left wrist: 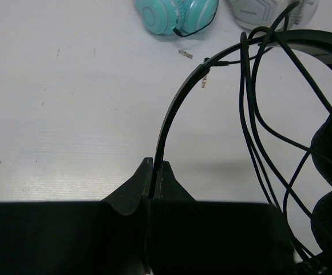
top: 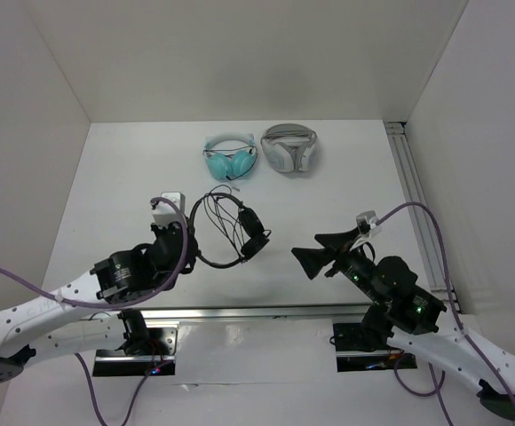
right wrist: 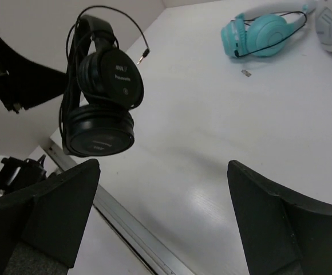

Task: Wrap the headphones

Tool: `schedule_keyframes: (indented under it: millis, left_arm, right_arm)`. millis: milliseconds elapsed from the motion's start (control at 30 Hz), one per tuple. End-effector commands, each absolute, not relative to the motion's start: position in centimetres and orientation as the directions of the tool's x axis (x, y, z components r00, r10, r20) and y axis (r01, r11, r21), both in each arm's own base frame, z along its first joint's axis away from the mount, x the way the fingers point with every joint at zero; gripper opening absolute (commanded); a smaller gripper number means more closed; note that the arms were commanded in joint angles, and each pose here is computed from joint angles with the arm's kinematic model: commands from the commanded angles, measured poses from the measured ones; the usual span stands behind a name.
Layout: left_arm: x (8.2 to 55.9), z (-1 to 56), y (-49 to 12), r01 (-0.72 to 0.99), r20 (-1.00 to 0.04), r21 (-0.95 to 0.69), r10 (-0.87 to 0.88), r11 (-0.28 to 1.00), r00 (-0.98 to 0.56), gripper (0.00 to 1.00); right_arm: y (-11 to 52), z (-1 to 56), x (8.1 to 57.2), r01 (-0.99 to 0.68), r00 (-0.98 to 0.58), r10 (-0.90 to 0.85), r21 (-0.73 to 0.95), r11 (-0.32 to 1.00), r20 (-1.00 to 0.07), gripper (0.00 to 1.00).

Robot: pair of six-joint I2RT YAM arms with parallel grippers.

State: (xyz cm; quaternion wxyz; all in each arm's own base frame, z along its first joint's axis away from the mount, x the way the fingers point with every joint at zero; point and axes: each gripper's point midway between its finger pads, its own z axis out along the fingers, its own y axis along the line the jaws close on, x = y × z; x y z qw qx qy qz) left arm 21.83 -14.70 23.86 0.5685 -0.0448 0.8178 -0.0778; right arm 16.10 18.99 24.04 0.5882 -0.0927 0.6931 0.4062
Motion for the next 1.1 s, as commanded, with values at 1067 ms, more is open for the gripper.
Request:
schedule_keyframes:
  millis: [1067]
  left_arm:
    - [25.6, 12.9, -13.2, -0.242, -0.704, -0.290, -0.378, 0.926, -0.601, 0.00]
  right_arm:
    - [17.0, 27.0, 20.8, -0.333, -0.299, 0.296, 0.390, 0.858, -0.907, 0.99]
